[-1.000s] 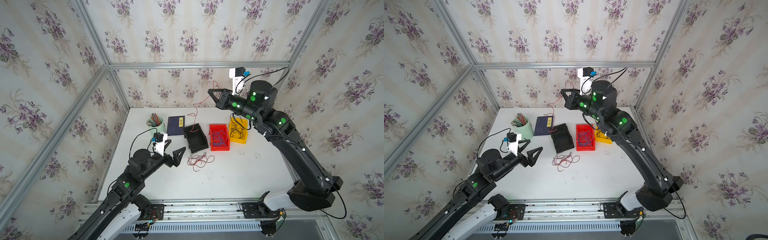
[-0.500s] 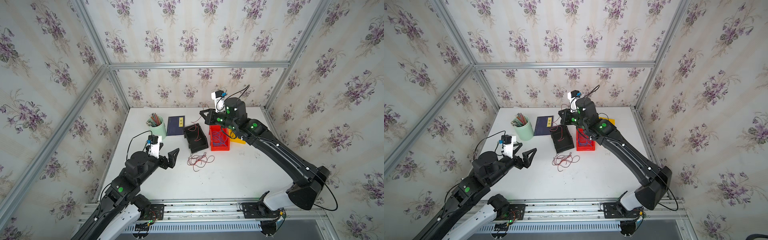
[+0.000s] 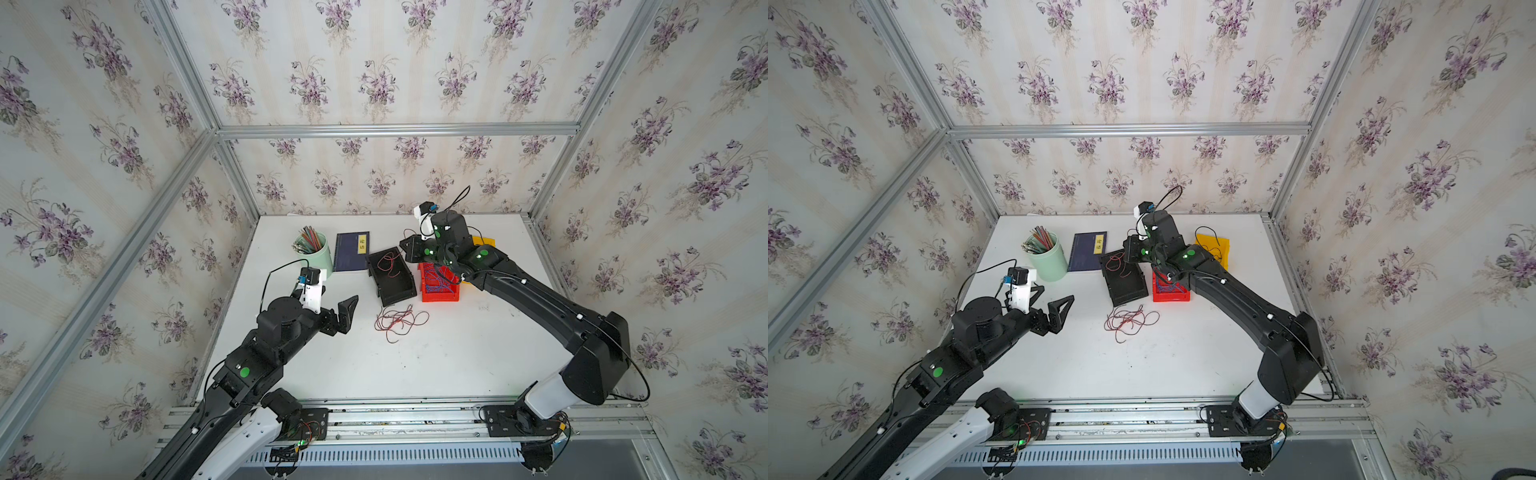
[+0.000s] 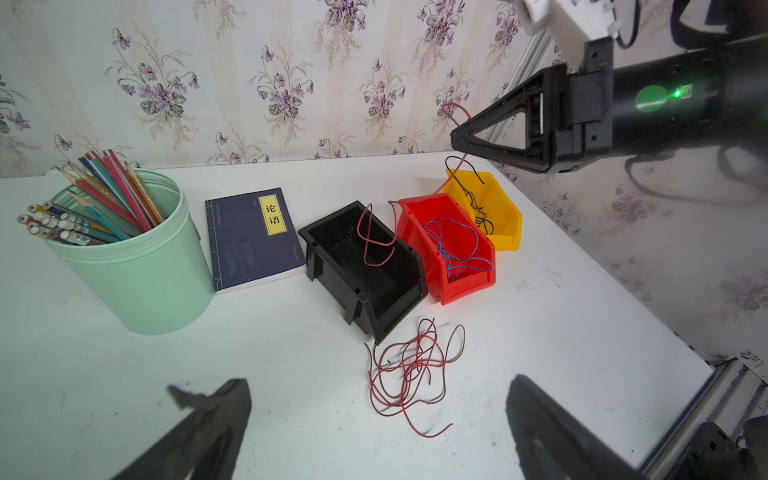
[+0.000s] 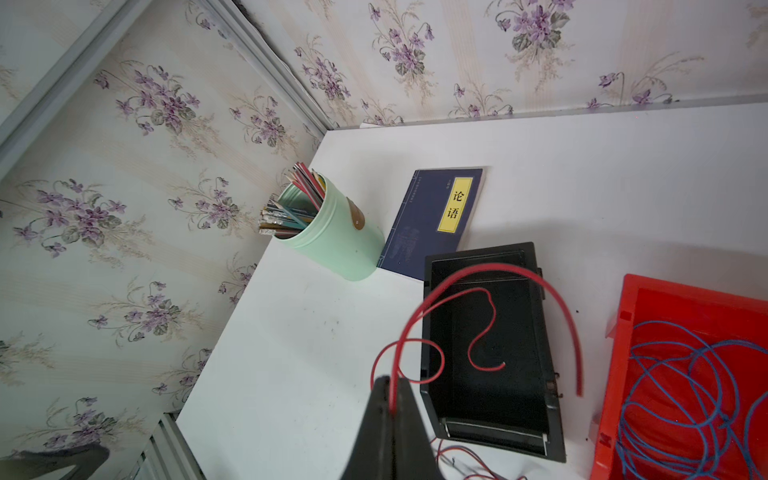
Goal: Untangle and sort cables by color
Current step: Place the cable in the bin.
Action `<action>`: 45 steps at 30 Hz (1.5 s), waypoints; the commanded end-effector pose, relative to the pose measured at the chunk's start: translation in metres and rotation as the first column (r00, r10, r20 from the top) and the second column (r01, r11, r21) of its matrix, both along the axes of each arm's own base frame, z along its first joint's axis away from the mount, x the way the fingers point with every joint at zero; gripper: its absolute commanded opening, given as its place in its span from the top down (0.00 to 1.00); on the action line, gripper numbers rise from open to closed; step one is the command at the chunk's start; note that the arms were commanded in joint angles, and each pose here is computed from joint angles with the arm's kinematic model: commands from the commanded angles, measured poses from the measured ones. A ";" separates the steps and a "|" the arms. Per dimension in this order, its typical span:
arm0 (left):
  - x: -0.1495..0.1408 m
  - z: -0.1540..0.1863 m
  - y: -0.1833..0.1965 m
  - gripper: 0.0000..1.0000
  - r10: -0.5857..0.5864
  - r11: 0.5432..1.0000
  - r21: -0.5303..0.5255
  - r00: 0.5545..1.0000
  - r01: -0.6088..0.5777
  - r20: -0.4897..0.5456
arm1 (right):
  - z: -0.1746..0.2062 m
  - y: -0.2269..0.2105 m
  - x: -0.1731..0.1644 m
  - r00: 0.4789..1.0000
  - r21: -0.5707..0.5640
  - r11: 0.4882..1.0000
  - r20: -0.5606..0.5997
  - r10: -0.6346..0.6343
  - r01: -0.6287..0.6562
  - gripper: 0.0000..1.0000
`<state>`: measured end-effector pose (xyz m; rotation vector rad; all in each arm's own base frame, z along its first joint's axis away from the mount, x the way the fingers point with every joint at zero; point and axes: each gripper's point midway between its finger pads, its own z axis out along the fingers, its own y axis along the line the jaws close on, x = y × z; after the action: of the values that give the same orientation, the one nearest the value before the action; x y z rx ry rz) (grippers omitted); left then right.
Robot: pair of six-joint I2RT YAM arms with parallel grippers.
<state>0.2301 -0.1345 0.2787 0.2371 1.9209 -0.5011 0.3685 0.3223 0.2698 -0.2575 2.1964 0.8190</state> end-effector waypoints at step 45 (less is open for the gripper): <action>0.017 -0.013 -0.002 0.01 0.044 0.999 0.016 0.999 -0.044 -0.030 | -0.160 0.002 0.031 0.976 -0.402 0.910 -0.218 0.010 -0.099 0.48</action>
<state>0.2462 -0.1341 0.2586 0.2091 1.9837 -0.4365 0.4008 0.3351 0.1054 -0.4716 2.5452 0.4906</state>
